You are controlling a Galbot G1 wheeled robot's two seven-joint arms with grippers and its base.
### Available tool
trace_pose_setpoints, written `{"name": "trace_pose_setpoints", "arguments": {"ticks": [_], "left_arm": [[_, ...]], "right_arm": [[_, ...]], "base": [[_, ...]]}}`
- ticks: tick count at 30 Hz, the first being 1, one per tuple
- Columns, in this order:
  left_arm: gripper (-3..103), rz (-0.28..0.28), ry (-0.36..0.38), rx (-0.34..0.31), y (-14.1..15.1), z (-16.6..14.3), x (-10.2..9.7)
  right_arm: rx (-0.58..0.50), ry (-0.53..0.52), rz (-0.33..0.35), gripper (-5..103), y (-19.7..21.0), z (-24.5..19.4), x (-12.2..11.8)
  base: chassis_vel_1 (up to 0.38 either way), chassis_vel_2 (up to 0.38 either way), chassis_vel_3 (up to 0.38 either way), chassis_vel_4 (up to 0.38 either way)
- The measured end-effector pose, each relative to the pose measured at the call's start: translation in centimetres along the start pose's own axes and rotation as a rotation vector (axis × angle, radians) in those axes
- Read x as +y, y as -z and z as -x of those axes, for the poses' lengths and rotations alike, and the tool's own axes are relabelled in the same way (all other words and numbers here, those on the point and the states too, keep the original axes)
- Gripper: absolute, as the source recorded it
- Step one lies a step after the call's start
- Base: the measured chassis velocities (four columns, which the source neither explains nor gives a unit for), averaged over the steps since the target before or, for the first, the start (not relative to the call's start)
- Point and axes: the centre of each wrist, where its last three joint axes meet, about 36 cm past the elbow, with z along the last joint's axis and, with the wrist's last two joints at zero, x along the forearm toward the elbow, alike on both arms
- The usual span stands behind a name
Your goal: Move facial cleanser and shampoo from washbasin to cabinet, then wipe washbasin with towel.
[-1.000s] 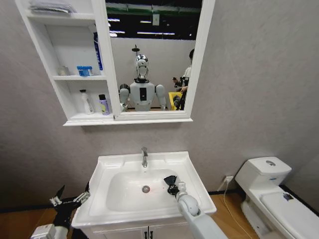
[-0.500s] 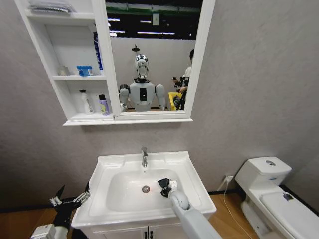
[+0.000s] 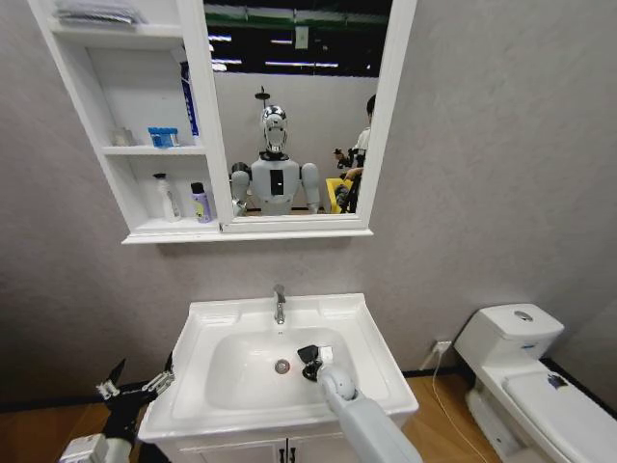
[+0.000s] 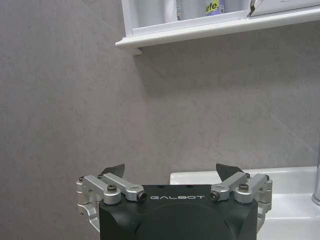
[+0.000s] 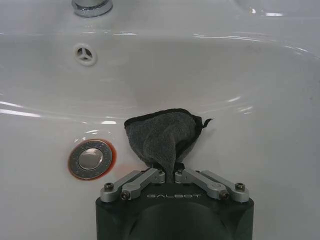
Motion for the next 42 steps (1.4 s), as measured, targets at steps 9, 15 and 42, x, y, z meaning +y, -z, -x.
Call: {"name": "trace_pose_setpoints", "arguments": {"ticks": [9, 15, 42], "left_arm": [[100, 0.000, 0.000, 0.000, 0.0, 0.0, 0.0], [100, 0.000, 0.000, 0.000, 0.0, 0.0, 0.0], [100, 0.000, 0.000, 0.000, 0.0, 0.0, 0.0]], "right_arm": [[0.013, 0.063, -0.009, 4, -0.2, 1.7, 4.6], [-0.003, 0.115, 0.000, 4, 0.6, 2.6, 7.5], [-0.003, 0.043, 0.037, 4, 1.3, 2.5, 2.3]], "base": [[0.000, 0.000, 0.000, 0.000], [0.000, 0.000, 0.000, 0.000], [0.000, 0.000, 0.000, 0.000]]}}
